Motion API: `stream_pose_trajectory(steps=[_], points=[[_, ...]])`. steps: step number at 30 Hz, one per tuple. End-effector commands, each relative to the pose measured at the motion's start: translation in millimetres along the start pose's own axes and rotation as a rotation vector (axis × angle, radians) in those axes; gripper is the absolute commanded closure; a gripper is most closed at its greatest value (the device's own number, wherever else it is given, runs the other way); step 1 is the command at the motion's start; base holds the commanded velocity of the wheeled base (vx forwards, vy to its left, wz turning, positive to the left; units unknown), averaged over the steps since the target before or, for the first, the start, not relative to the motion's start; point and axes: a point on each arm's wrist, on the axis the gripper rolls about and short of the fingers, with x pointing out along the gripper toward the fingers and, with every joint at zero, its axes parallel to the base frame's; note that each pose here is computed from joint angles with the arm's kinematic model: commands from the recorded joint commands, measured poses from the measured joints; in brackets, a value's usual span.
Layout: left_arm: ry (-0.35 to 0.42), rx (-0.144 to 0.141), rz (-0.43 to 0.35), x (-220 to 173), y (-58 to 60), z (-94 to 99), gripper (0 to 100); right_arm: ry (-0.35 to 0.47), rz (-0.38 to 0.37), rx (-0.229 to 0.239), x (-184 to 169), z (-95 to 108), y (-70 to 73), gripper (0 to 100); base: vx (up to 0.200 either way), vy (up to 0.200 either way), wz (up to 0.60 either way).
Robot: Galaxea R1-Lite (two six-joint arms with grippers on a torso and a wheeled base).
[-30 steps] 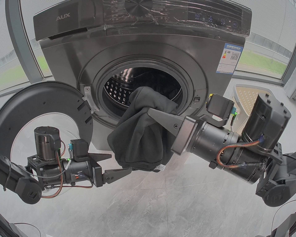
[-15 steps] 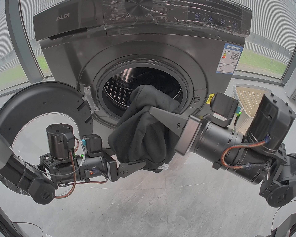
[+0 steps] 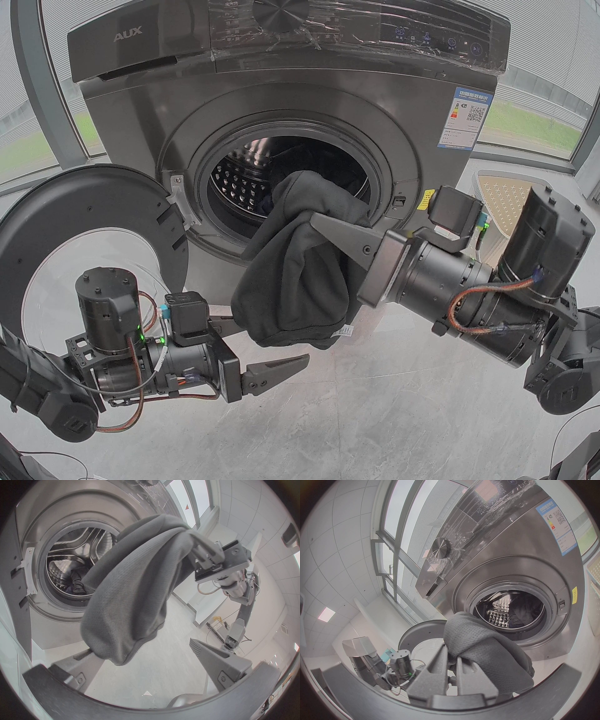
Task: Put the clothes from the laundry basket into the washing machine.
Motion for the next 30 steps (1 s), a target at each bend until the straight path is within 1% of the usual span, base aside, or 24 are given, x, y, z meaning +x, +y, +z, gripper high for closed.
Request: stream_pose_trajectory(steps=[1, 3, 6, 10, 16, 20, 24, 27, 30], points=[[-0.035, 0.017, -0.013, -16.3, -10.5, 5.3, 0, 0.003, -0.018, -0.012, 3.3, -1.8, -5.7, 100, 0.0, 0.0, 0.0], [-0.038, 0.017, -0.018, -20.5, -13.4, 4.9, 0, 0.001, -0.02, -0.012, 3.9, -1.3, -6.1, 100, 0.0, 0.0, 0.0], [-0.033, 0.013, -0.019, -21.3, -13.5, 3.4, 0, 0.002, -0.021, -0.01, 4.6, -1.9, -6.4, 100, 0.0, 0.0, 0.0], [-0.009, 0.0, -0.02, -12.5, -10.3, -0.4, 0, -0.004, -0.015, -0.01, 6.2, -1.0, -4.9, 100, 0.0, 0.0, 0.0], [0.008, -0.001, -0.025, 2.1, -6.1, -5.6, 0, -0.007, -0.01, -0.01, 9.8, -4.2, -4.4, 100, 0.0, 0.0, 0.0], [-0.007, 0.005, -0.023, 13.9, -0.4, -9.1, 0, -0.016, -0.001, -0.017, 11.5, -5.4, -3.4, 100, 0.0, 0.0, 0.0], [-0.032, 0.01, 0.008, 27.8, 8.7, -13.6, 0, -0.016, 0.0, -0.017, 10.2, -5.2, -2.7, 100, 0.0, 0.0, 0.0], [-0.073, 0.006, 0.031, 35.9, 13.8, -14.4, 0, -0.013, -0.001, -0.017, 9.4, -5.8, -3.0, 100, 0.0, 0.0, 0.0], [-0.108, 0.001, 0.05, 40.0, 15.9, -13.5, 0, -0.011, -0.001, -0.016, 9.2, -6.4, -2.7, 100, 0.0, 0.0, 0.0]])
